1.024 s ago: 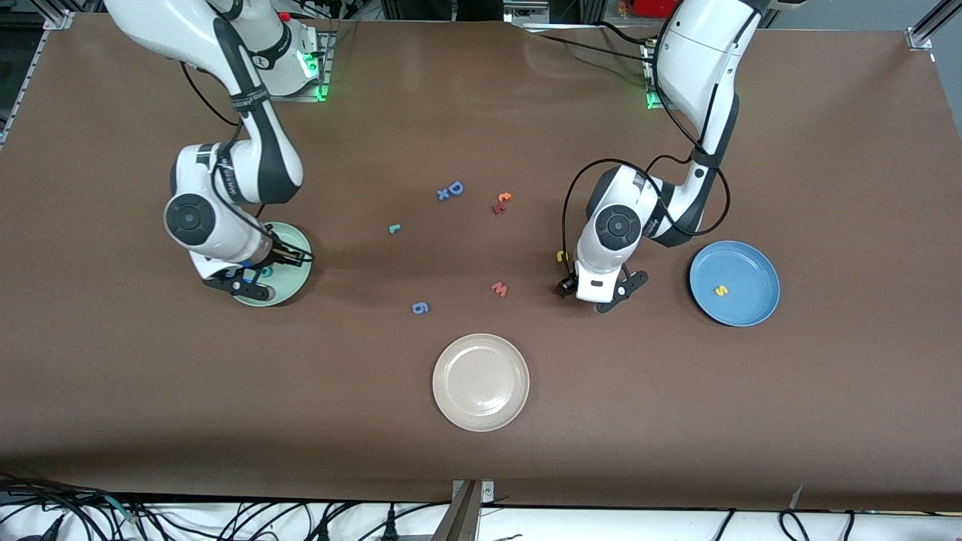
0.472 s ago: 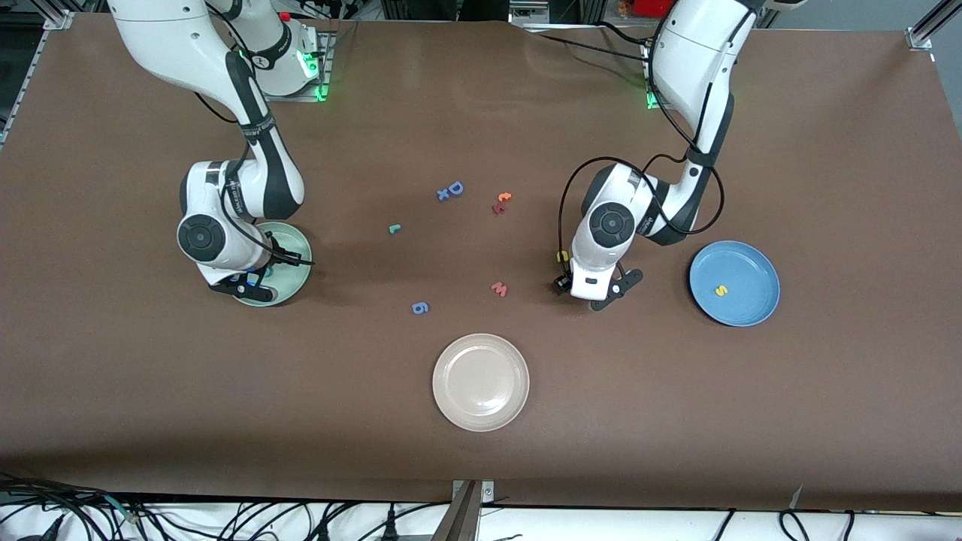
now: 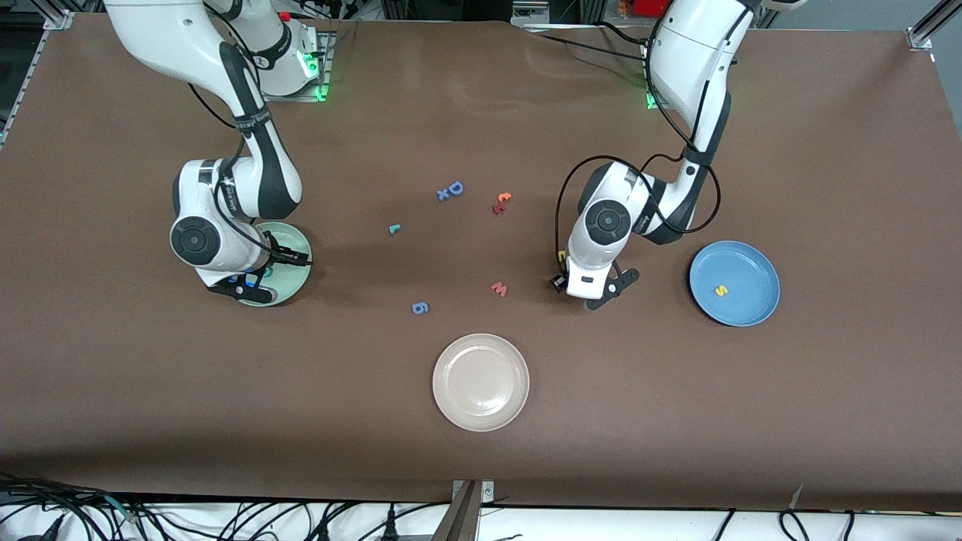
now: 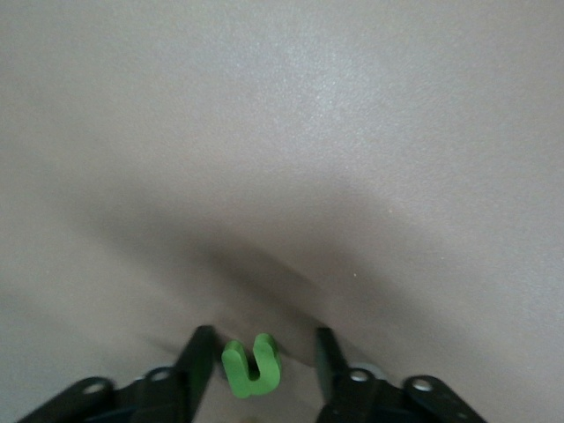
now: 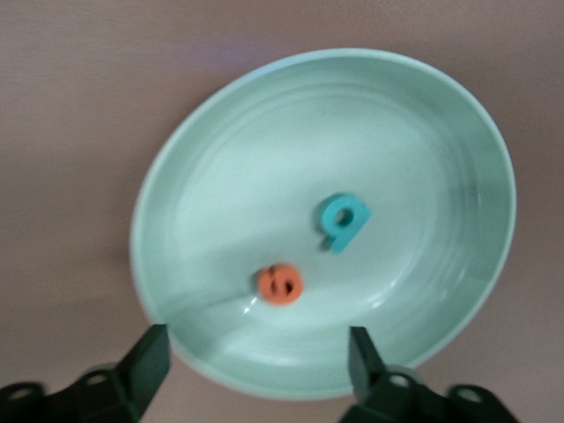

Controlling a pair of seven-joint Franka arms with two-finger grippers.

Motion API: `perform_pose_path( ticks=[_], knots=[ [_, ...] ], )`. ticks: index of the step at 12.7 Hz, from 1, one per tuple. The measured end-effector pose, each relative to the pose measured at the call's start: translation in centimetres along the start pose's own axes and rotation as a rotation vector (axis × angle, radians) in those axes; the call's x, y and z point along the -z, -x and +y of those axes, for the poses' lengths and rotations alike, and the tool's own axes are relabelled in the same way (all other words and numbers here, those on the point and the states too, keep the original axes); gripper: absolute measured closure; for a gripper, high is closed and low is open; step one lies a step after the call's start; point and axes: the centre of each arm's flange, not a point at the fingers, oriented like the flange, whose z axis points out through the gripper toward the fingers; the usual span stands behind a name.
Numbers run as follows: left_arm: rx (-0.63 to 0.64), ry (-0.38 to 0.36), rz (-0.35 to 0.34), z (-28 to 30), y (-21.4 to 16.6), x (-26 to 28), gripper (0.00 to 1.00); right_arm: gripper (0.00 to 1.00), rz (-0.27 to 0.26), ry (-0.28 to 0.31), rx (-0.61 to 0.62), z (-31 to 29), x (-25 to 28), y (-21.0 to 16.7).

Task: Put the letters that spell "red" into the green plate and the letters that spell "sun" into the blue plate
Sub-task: 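Drop the 6 on the green plate while the left gripper grasps the u, then grasp the teal 7 with the right gripper while the left gripper carries the u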

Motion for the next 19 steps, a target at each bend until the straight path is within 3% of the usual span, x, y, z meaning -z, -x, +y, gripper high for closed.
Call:
perform_pose_path(
  ticks=[2,7,9,13,14,16,17,19],
  knots=[
    [0.0,-0.001,0.0,0.0,-0.1,0.2,0.72,0.0,-0.015,-0.014,-0.069,-4.0,2.1,2.1],
    [-0.028,-0.001,0.001,0.0,-0.2,0.3,0.74,0.02,0.0,-0.044,-0.275,-13.2,1.9,7.5],
    [-0.1,-0.011,0.01,-0.6,-1.6,0.5,0.74,0.11,0.01,-0.063,-0.378,-14.9,1.4,8.7],
    [-0.357,-0.049,0.006,-4.7,-8.8,5.8,0.74,0.14,0.056,-0.095,-0.495,-18.2,-2.8,12.7],
    [-0.436,-0.053,-0.004,-6.4,-11.0,7.3,0.74,0.23,0.063,-0.099,-0.508,-18.1,-4.0,13.0],
    [-0.62,-0.052,-0.024,-10.3,-15.2,9.0,0.74,0.26,0.075,-0.109,-0.523,-17.2,-5.5,13.1],
    [-0.706,-0.048,-0.033,-12.1,-16.9,9.0,0.74,0.37,0.078,-0.113,-0.533,-17.1,-5.8,13.1],
    [-0.828,-0.032,-0.055,-15.0,-19.3,8.5,0.74,0.39,0.085,-0.124,-0.545,-17.1,-5.9,13.1]
  ],
)
